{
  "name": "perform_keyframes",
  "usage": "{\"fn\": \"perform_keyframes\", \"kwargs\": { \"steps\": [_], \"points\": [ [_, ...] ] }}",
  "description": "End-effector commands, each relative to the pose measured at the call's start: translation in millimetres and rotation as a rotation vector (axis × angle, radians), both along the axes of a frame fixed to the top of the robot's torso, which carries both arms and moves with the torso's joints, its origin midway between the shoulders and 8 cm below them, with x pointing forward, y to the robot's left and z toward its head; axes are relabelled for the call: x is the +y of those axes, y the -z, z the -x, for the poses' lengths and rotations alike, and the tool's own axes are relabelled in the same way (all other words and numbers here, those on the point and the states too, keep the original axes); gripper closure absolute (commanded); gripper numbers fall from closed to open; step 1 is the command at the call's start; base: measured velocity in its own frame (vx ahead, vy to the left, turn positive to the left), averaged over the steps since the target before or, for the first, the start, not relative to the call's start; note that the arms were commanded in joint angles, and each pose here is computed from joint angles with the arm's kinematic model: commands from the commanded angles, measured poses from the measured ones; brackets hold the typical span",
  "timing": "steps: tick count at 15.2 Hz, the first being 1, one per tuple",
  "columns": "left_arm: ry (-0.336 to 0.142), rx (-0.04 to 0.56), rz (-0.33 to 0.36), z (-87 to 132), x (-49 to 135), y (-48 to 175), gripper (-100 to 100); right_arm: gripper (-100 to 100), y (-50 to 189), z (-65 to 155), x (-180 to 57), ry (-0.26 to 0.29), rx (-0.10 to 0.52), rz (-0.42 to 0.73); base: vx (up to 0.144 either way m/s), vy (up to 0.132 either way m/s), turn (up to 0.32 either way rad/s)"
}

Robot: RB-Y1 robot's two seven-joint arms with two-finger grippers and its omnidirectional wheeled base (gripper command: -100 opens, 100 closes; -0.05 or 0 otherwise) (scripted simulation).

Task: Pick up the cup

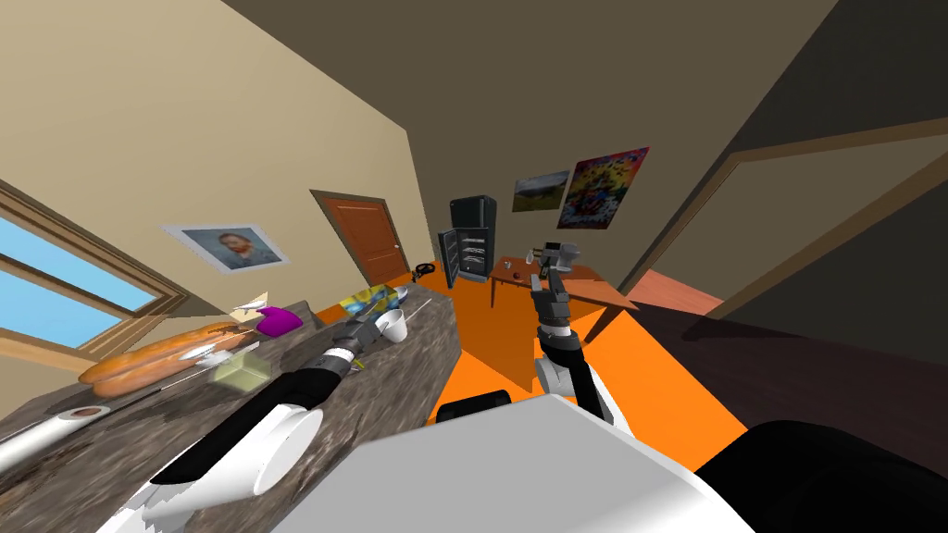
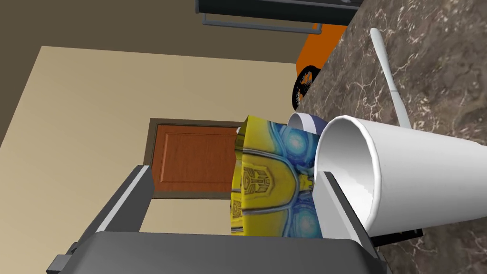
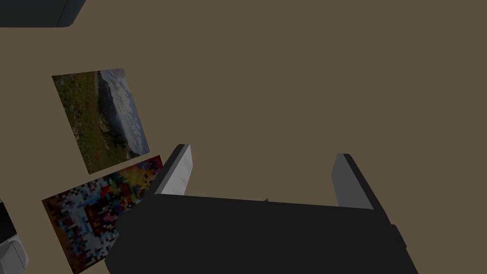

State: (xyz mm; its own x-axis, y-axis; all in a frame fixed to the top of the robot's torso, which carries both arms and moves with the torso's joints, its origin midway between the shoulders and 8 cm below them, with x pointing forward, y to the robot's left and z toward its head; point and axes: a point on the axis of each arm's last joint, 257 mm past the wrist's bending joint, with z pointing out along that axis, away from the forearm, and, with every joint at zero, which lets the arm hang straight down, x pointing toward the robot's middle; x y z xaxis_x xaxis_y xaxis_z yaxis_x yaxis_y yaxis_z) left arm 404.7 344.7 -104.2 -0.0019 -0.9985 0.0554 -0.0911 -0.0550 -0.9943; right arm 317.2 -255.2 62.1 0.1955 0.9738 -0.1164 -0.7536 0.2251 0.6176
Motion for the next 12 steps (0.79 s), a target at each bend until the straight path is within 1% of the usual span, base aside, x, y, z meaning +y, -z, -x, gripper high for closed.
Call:
{"fn": "perform_keyframes", "kwargs": {
  "steps": [1,2,3,5,6,7,9,10,11,12],
  "points": [
    [0.002,0.047,0.009,0,2.6,9,-100,0,0,0,0,0.0,0.0,0.0,0.023,0.007,-0.073],
    [0.0,0.064,0.009,1,3.3,13,-100,0,0,0,0,0.0,0.0,0.0,0.017,0.007,-0.025],
    [0.011,0.084,0.022,1,4.6,12,-100,0,0,0,0,0.0,0.0,0.0,0.02,0.01,-0.069],
    [0.005,0.126,0.02,3,6.2,23,-100,0,0,0,0,0.0,0.0,0.0,0.024,0.012,-0.05],
    [0.003,0.134,0.02,4,6.5,25,-100,0,0,0,0,0.0,0.0,0.0,0.014,0.006,0.002],
    [0.014,0.162,0.032,5,7.8,26,-100,0,0,0,0,0.0,0.0,0.0,0.02,0.003,-0.052],
    [0.007,0.202,0.03,8,9.4,36,-100,0,0,0,0,0.0,0.0,0.0,0.024,0.006,-0.058],
    [0.007,0.205,0.03,8,9.5,37,-100,0,0,0,0,0.0,0.0,0.0,0.012,0.006,-0.007],
    [0.016,0.237,0.041,10,10.8,39,-100,0,0,0,0,0.0,0.0,0.0,0.019,0.006,-0.056],
    [0.013,0.255,0.04,11,11.5,43,-100,0,0,0,0,0.0,0.0,0.0,0.027,0.01,-0.076]
  ]
}}
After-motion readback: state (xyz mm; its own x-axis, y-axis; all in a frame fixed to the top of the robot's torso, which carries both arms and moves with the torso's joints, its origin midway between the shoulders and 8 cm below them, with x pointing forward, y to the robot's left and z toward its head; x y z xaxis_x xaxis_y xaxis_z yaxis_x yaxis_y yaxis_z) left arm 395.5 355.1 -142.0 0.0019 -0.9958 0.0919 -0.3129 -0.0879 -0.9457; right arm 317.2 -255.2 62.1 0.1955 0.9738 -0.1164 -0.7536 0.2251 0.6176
